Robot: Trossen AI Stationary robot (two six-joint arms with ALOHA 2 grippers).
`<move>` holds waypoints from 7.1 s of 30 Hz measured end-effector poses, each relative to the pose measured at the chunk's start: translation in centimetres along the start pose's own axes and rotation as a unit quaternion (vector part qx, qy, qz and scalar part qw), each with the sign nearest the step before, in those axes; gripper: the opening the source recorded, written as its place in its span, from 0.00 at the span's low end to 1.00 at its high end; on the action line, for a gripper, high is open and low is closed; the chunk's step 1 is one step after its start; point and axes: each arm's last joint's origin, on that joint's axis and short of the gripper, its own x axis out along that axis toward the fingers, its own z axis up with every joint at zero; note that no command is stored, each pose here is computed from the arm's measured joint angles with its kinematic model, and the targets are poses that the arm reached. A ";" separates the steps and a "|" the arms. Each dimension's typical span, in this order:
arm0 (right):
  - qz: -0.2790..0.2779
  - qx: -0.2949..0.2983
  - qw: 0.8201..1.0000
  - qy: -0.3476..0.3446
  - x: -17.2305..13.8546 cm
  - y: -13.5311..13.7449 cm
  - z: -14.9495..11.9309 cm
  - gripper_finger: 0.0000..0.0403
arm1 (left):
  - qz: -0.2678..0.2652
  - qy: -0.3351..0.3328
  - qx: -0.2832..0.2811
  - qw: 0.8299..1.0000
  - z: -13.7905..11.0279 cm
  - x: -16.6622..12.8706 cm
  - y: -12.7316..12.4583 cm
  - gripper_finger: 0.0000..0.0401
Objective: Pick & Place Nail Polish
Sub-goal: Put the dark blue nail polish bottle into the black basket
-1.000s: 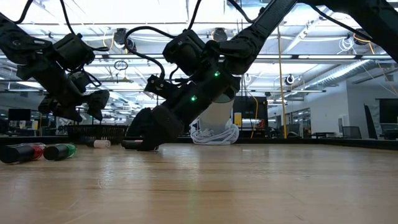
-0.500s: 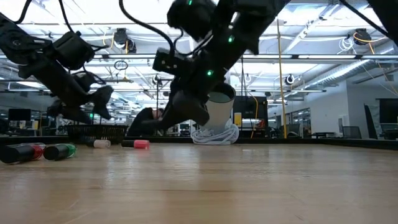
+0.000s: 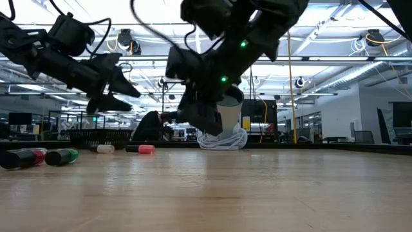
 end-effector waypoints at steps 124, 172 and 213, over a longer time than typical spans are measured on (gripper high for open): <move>0.198 0.312 0.782 -0.502 -10.3 -7.2 -12.5 0.26 | -0.282 -0.242 0.338 0.865 1.8 12.3 -20.2 0.23; 0.154 0.378 0.815 -0.410 -9.0 -7.2 -13.5 0.63 | 0.251 -0.226 0.157 0.928 0.3 -0.1 -0.6 0.10; 0.156 0.378 0.817 -0.407 -9.0 -7.1 -13.5 0.63 | 0.390 -0.132 -0.011 0.911 -1.7 0.0 4.9 0.12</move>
